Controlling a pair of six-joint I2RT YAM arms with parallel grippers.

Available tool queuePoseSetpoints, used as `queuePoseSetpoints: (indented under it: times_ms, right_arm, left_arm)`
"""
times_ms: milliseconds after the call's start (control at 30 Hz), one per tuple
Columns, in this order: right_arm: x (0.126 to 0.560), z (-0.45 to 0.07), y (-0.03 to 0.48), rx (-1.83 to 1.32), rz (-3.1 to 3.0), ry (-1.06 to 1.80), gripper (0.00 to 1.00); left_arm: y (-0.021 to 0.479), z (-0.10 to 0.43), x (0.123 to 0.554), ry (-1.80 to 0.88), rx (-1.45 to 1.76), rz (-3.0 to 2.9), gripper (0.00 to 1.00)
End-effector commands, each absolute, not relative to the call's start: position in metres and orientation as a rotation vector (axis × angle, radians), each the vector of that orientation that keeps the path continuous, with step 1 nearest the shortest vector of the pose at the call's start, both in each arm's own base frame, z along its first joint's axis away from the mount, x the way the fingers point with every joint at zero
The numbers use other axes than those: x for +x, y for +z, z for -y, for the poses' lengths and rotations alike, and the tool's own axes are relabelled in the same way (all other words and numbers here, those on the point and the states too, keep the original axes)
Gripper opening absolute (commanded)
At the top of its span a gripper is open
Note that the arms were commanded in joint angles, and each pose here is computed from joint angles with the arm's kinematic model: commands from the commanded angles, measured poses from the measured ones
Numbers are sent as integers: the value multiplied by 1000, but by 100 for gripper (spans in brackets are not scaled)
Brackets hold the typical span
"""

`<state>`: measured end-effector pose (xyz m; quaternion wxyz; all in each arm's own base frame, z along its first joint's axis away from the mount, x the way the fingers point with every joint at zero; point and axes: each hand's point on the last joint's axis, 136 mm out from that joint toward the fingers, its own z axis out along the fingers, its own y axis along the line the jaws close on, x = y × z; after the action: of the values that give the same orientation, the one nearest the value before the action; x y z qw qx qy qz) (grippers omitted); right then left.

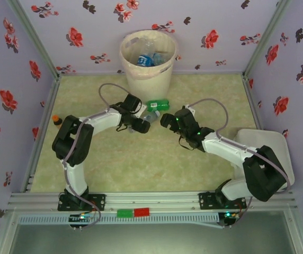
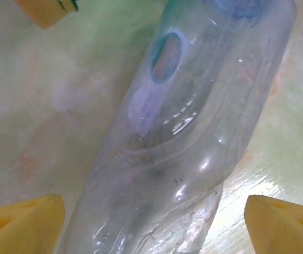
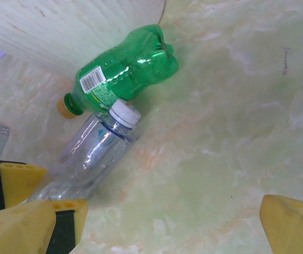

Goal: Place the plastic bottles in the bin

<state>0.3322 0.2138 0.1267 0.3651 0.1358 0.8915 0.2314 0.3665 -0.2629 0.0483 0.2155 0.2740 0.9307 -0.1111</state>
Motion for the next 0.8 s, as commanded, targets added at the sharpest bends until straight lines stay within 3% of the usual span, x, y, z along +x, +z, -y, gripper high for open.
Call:
queuePoseSetpoints:
  times_ms: [0, 300, 500, 767]
  right_arm:
    - [333, -204, 132, 365, -2269, 562, 100]
    - [328, -194, 141, 360, -2247, 525, 100]
    - [323, -181, 138, 378, -2234, 483, 100]
    - [328, -171, 133, 386, -2239, 451, 100]
  left_arm:
    - [40, 264, 364, -247, 815, -2584, 84]
    - [16, 269, 365, -204, 836, -2627, 76]
    - [9, 270, 362, -187, 837, -2630, 58]
    - [32, 275, 358, -183, 792, -2552, 46]
